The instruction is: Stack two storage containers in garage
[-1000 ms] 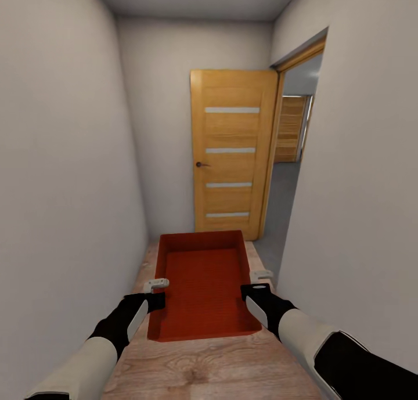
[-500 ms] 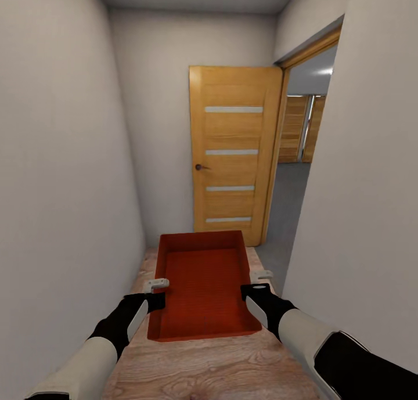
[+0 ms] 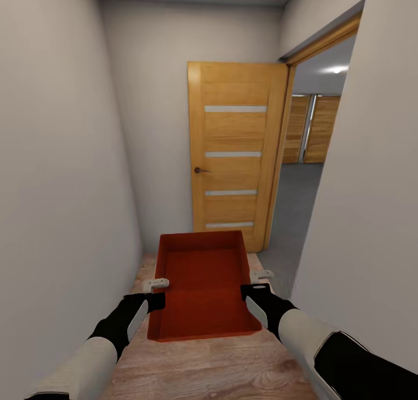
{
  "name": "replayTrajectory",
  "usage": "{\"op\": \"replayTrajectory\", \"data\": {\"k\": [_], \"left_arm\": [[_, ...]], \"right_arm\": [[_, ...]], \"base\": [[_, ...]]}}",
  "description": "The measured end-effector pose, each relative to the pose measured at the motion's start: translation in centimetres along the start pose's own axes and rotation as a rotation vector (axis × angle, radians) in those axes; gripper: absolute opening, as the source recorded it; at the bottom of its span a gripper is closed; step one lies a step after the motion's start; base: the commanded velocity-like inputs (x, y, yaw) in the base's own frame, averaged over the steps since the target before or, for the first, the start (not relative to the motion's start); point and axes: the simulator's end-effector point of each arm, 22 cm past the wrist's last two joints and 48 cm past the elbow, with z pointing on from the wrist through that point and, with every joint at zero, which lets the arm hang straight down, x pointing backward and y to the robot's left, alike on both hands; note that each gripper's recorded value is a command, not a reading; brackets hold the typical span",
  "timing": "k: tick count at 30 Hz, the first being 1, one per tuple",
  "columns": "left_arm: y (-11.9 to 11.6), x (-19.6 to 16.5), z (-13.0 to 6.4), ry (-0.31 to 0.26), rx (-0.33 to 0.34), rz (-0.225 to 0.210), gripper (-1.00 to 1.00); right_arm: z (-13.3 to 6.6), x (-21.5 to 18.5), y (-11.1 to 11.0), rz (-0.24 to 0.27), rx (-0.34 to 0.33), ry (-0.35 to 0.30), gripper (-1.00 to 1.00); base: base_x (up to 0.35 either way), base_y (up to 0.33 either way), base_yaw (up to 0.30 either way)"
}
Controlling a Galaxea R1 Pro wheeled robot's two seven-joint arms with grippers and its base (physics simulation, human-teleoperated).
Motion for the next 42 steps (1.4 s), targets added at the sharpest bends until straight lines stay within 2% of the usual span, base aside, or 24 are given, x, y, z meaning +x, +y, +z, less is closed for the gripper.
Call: {"op": "replayTrajectory", "data": {"k": [42], "left_arm": [[0.01,-0.02,0.00,-0.001,0.000,0.000,-1.00]], "right_arm": [[-0.01,-0.04,0.01,0.000,0.000,-0.001,-1.00]], "base": [[0.329,0.000,0.000]]}}
